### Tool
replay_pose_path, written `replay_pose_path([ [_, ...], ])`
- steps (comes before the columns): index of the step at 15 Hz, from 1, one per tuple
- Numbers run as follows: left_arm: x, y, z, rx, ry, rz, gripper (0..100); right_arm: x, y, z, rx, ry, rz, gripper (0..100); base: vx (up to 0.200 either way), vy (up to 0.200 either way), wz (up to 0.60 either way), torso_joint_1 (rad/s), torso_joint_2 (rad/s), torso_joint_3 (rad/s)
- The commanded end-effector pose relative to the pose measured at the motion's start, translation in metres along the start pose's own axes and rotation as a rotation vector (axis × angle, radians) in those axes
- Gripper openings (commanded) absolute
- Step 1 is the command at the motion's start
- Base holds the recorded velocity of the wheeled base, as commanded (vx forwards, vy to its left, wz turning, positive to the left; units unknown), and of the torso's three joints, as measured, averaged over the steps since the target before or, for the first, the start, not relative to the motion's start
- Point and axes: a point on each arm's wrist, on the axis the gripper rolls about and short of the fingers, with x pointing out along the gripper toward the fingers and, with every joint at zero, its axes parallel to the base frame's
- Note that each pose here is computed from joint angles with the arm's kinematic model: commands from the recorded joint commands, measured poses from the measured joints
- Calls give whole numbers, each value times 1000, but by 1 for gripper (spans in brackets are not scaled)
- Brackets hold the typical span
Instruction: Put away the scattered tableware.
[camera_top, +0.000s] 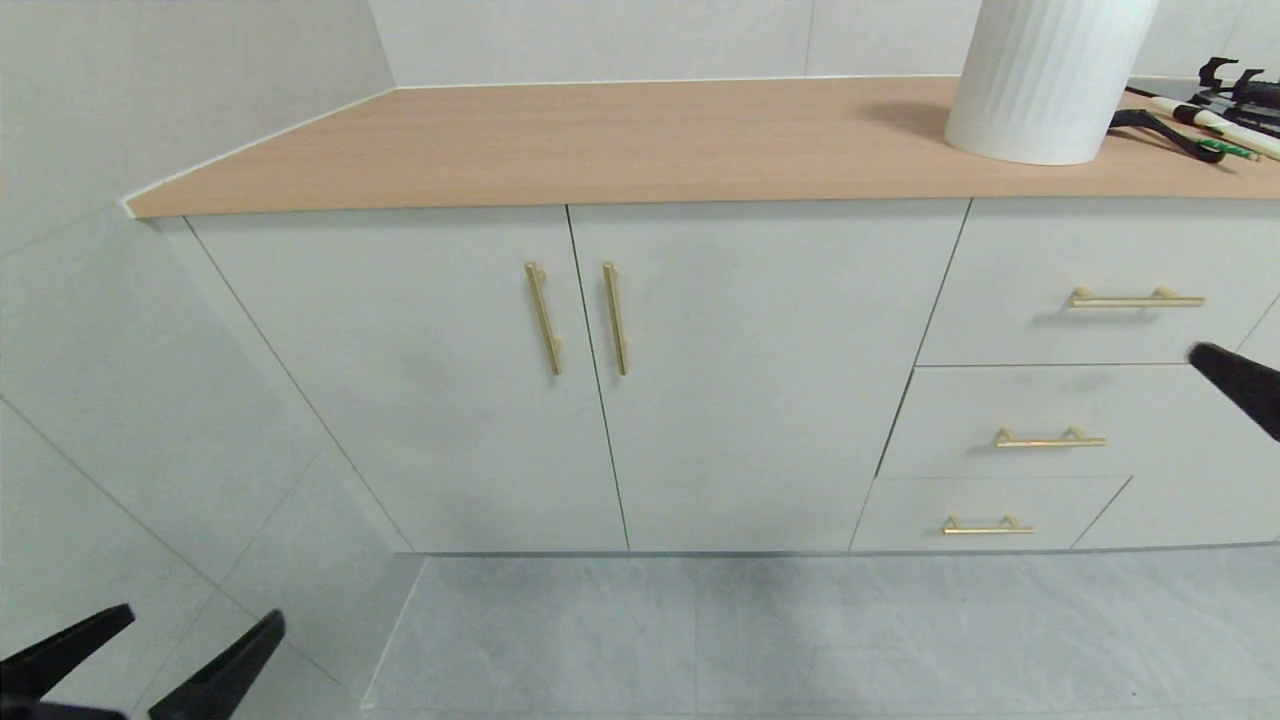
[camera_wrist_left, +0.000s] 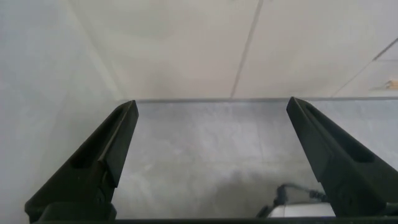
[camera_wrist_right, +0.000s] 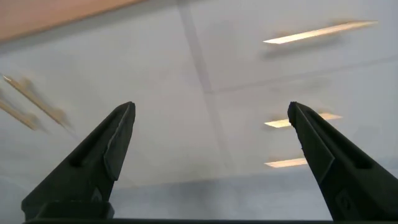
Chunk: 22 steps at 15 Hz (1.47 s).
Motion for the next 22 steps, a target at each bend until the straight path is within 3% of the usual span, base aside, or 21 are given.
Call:
replay_pose_path([
  [1, -43, 27, -23, -59, -94, 30, 100, -113, -54, -34, -78, -58, -112, 100, 0, 0, 0, 0, 0, 0],
  [3, -54, 31, -30, -76, -120, 55, 100, -133, -60, -40, -115, -78, -139, 100, 0, 0, 0, 0, 0, 0],
  [5, -68, 35, -46, -37, -162, 163, 100, -152, -65, -53, -237, -139, -225, 100, 0, 0, 0, 0, 0, 0],
  [7, -75, 36, -61, -37, -191, 230, 100, -152, -65, -54, -234, -170, -336, 100, 0, 0, 0, 0, 0, 0],
  [8, -73, 35, -69, -44, -171, 271, 100, -156, -63, -59, -248, -194, -413, 100, 0, 0, 0, 0, 0, 0],
  [11, -74, 35, -76, -89, -190, 429, 100, -147, -73, -97, -287, -143, -543, 100, 0, 0, 0, 0, 0, 0],
  [13, -71, 35, -88, -74, -200, 492, 100, -143, -76, -110, -296, -113, -542, 100, 0, 0, 0, 0, 0, 0],
  [14, -72, 35, -88, -76, -220, 469, 100, -144, -77, -114, -304, -85, -535, 100, 0, 0, 0, 0, 0, 0],
  [16, -71, 31, -89, -20, -228, 281, 100, -145, -77, -126, -313, 8, -412, 100, 0, 0, 0, 0, 0, 0],
  [19, -67, 27, -93, 58, -233, 97, 100, -143, -74, -125, -298, 1, -265, 100, 0, 0, 0, 0, 0, 0],
  [20, -66, 26, -95, 72, -220, 42, 100, -143, -73, -125, -304, 4, -222, 100, 0, 0, 0, 0, 0, 0],
  [22, -66, 26, -95, 63, -220, 38, 100, -143, -69, -126, -308, 22, -24, 100, 0, 0, 0, 0, 0, 0],
])
